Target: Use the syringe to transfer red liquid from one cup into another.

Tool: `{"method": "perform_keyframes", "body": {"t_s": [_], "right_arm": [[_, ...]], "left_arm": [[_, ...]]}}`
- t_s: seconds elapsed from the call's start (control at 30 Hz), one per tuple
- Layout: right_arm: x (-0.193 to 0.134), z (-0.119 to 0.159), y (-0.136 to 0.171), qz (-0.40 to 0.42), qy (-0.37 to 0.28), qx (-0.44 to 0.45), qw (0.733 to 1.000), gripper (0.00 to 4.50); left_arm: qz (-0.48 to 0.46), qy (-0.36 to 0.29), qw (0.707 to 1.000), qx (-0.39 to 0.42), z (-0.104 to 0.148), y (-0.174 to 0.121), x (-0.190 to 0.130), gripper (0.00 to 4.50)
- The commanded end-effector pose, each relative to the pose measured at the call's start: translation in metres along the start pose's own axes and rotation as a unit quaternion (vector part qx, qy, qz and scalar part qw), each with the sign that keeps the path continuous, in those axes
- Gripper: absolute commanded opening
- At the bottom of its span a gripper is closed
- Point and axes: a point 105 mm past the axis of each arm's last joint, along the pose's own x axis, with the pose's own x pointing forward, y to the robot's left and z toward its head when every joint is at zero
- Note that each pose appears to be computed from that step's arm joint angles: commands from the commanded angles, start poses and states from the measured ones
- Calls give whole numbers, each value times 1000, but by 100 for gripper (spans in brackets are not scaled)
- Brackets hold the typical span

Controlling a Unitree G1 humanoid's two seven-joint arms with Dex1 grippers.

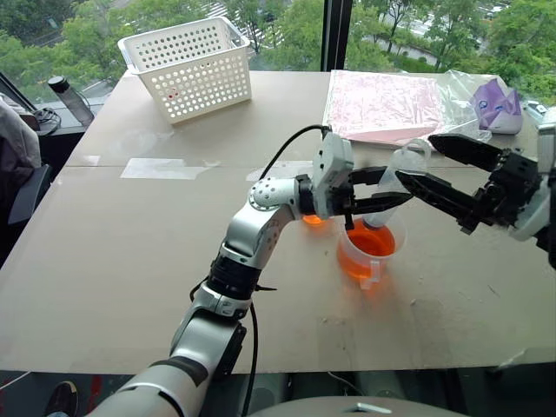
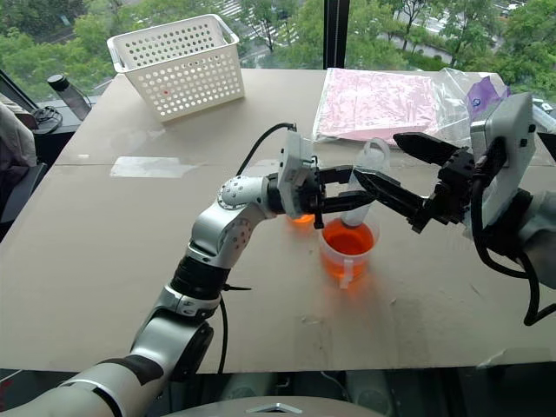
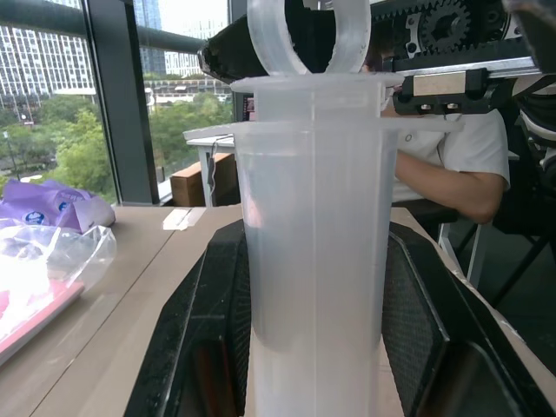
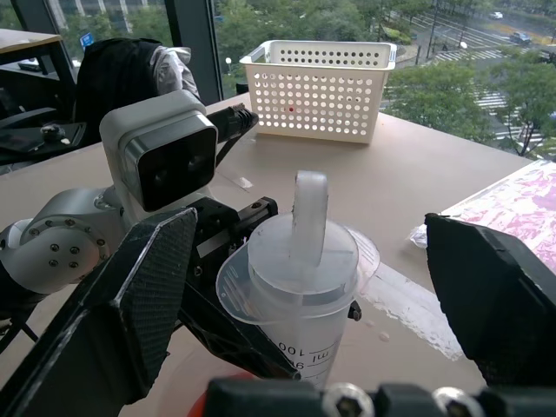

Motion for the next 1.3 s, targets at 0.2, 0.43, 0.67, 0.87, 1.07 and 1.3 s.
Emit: {"method": "perform_keyframes", "body": {"t_s": [0.2, 0.43, 0.67, 0.87, 1.07, 1.3], "right_arm": [[-3, 11, -2, -17, -22, -1, 1000, 113], [-7, 6, -8, -32, -9, -6, 999, 2], [-13, 3, -21, -47, 18, -78, 996, 2], [-14, 11, -16, -4, -15, -101, 995, 2], [-19, 3, -22, 13, -21, -67, 997, 2], [-16, 6, -23, 17, -45, -29, 998, 2]], "left_arm": [[0, -15, 1000, 17, 9, -2, 2, 142], [-6, -15, 1000, 21, 11, -3, 2, 142], [-24, -11, 999, 21, 13, -7, 1, 142], [-35, -16, 999, 9, 15, -10, -1, 142], [-43, -14, 999, 3, 15, -10, -2, 142], [-41, -7, 999, 1, 12, -10, -3, 142]]}}
